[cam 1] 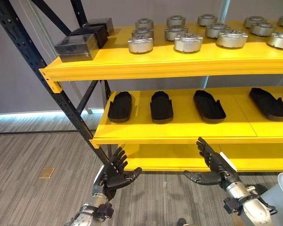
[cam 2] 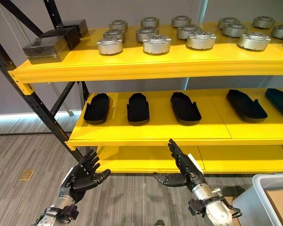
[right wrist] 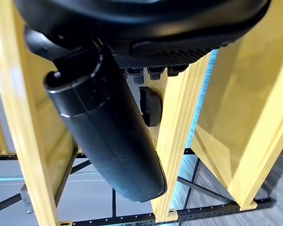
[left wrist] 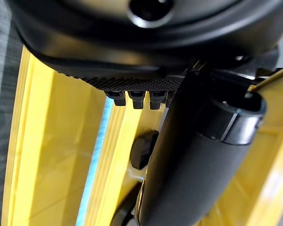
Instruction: Move parts from the plastic box to the shelf.
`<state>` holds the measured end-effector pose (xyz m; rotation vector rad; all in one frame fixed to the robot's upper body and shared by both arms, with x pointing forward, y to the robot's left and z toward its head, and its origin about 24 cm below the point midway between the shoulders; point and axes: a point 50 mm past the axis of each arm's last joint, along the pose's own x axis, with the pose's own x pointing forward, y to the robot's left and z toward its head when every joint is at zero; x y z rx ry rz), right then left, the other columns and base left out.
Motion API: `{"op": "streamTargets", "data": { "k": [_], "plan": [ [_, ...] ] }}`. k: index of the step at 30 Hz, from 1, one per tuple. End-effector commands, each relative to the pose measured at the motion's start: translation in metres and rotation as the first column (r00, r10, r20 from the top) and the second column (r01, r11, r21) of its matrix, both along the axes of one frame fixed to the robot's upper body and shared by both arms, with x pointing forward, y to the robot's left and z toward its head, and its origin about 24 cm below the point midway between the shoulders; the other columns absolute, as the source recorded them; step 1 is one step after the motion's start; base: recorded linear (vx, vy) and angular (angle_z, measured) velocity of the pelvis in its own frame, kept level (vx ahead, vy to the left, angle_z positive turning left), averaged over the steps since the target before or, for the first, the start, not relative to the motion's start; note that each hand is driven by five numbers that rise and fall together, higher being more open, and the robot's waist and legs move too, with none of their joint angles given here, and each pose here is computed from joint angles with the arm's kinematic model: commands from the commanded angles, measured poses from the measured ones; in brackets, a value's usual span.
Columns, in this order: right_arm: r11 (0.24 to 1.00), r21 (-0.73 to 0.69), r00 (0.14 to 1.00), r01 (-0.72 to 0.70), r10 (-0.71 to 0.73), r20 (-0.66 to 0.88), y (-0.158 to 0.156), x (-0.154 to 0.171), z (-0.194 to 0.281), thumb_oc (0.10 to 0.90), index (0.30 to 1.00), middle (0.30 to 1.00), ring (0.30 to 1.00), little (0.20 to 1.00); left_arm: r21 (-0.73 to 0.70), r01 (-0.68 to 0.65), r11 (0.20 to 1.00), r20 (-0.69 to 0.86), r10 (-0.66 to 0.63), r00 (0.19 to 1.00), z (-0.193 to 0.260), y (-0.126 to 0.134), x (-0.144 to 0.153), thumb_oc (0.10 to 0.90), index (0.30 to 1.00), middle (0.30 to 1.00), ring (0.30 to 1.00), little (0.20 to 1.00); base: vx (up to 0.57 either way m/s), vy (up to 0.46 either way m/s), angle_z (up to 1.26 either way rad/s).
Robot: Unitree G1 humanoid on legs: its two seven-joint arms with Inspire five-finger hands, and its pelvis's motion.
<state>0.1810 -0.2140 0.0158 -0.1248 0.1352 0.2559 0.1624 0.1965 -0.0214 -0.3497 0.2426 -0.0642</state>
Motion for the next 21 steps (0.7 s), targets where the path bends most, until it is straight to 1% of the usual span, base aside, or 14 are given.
{"op": "streamTargets", "data": {
  "k": [1,4,10,21],
  "plan": [
    [0.997,0.067,0.983,-0.035,0.023,0.181,0.011,0.028,0.027,0.9,1.0,1.0,1.0,1.0,0.087,-0.002,0.996,0.231,-0.018,0.973,0.037,0.007,0.024,0.9,1.0,1.0,1.0,1.0,0.02,0.063,-0.05],
    [0.995,0.089,0.986,-0.041,0.026,0.162,0.018,0.031,0.021,0.9,1.0,1.0,1.0,1.0,0.119,-0.003,0.993,0.223,-0.024,0.975,0.035,0.006,0.029,0.9,1.0,1.0,1.0,1.0,0.02,0.05,-0.04],
    [0.992,0.126,0.992,-0.024,0.008,0.125,0.025,0.034,0.012,0.9,1.0,1.0,1.0,1.0,0.126,-0.029,0.992,0.217,0.001,0.976,0.033,0.006,0.033,0.9,1.0,1.0,1.0,1.0,0.02,0.006,-0.05],
    [0.99,0.128,0.995,-0.05,0.038,0.089,0.032,0.034,0.004,0.9,1.0,1.0,1.0,1.0,0.081,-0.041,0.996,0.176,0.026,0.984,0.024,0.002,0.029,0.9,1.0,1.0,1.0,1.0,0.0,-0.006,-0.01]
  ]
}}
